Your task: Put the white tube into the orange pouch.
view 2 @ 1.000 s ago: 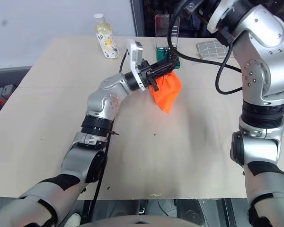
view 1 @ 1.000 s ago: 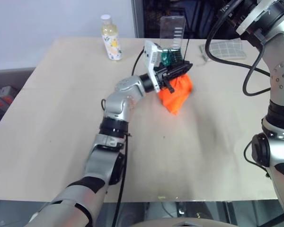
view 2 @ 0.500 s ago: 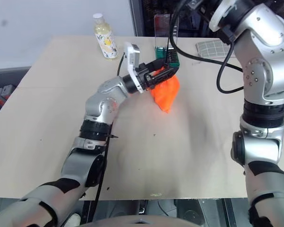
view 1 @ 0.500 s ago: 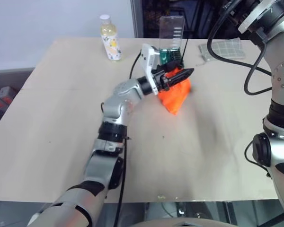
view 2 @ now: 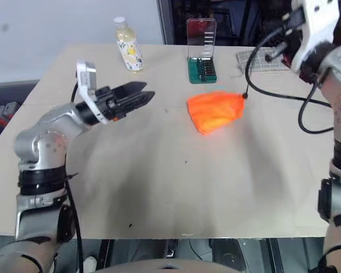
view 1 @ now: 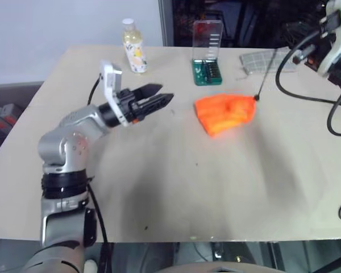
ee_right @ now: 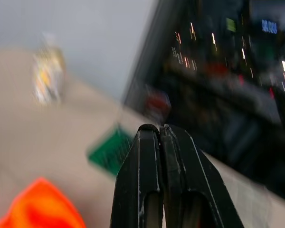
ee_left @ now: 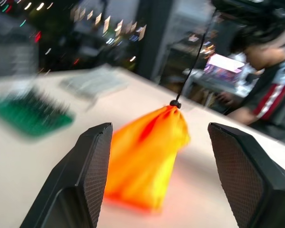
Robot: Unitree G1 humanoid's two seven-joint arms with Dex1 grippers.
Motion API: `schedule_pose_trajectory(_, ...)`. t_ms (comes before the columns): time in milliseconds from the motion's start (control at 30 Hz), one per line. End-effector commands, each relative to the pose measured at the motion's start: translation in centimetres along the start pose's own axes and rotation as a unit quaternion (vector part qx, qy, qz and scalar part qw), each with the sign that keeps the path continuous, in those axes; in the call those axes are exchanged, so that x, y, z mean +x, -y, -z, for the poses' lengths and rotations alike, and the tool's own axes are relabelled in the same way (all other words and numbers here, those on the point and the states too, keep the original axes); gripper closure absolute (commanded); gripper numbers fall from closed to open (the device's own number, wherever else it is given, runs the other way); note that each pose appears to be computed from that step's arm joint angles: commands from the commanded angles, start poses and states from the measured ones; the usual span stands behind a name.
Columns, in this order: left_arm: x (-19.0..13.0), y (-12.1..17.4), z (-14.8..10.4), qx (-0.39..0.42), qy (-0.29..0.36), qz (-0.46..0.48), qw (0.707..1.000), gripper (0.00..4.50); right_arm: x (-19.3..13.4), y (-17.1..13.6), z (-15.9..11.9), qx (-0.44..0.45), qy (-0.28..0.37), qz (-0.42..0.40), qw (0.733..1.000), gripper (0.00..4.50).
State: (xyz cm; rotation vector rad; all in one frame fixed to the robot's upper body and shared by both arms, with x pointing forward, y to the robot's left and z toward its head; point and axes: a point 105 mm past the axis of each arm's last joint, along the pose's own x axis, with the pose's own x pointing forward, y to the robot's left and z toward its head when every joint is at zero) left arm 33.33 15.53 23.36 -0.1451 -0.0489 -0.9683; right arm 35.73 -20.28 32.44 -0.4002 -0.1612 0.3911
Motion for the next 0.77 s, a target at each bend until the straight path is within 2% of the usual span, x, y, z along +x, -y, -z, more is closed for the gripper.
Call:
schedule_pose_trajectory(33, -1.3, 1.3, -0.6, 0.014, 0.000, 0.004, 1.000, 1.20, -1.8, 1.6, 2.4, 0.013, -0.065, 0.026, 0.997, 4.50)
schedule_pose_trajectory(133, -3.0, 1.7, 1.5, 0.005, -0.043, -0.015, 0.999, 1.15, -3.6, 0.6, 6.8, 0.010, -0.144, -0.015, 0.989, 3.53)
schedule_pose_trajectory(200, -4.3, 1.6, 3.4, 0.004, -0.082, -0.043, 0.996, 1.15, -5.1, -0.7, 9.7, 0.013, -0.189, -0.057, 0.980, 2.71)
schedule_pose_trajectory(233, -5.0, 1.7, 4.2, -0.004, -0.091, -0.053, 0.994, 1.15, -6.0, -1.5, 11.2, 0.023, -0.210, -0.082, 0.974, 2.08)
schedule_pose_trajectory(267, -5.7, 1.9, 4.9, -0.016, -0.099, -0.060, 0.993, 1.15, -6.9, -2.3, 12.5, 0.035, -0.227, -0.104, 0.968, 1.64)
schedule_pose_trajectory(367, -8.7, 2.3, 8.0, -0.030, -0.147, -0.102, 0.983, 1.15, -9.6, -4.9, 15.5, 0.080, -0.208, -0.166, 0.961, 1.64)
schedule_pose_trajectory(500, -12.6, 2.7, 11.4, -0.011, -0.212, -0.149, 0.966, 1.15, -12.2, -4.0, 18.4, 0.159, -0.184, -0.125, 0.962, 1.64)
schedule_pose_trajectory(633, -14.9, 2.6, 12.0, 0.003, -0.219, -0.182, 0.959, 1.15, -14.3, -2.7, 19.1, 0.157, -0.163, -0.118, 0.967, 1.64)
schedule_pose_trajectory(767, -15.0, 3.4, 11.4, 0.014, -0.208, -0.176, 0.962, 1.15, -15.5, -2.8, 18.6, 0.146, -0.135, -0.152, 0.968, 1.64)
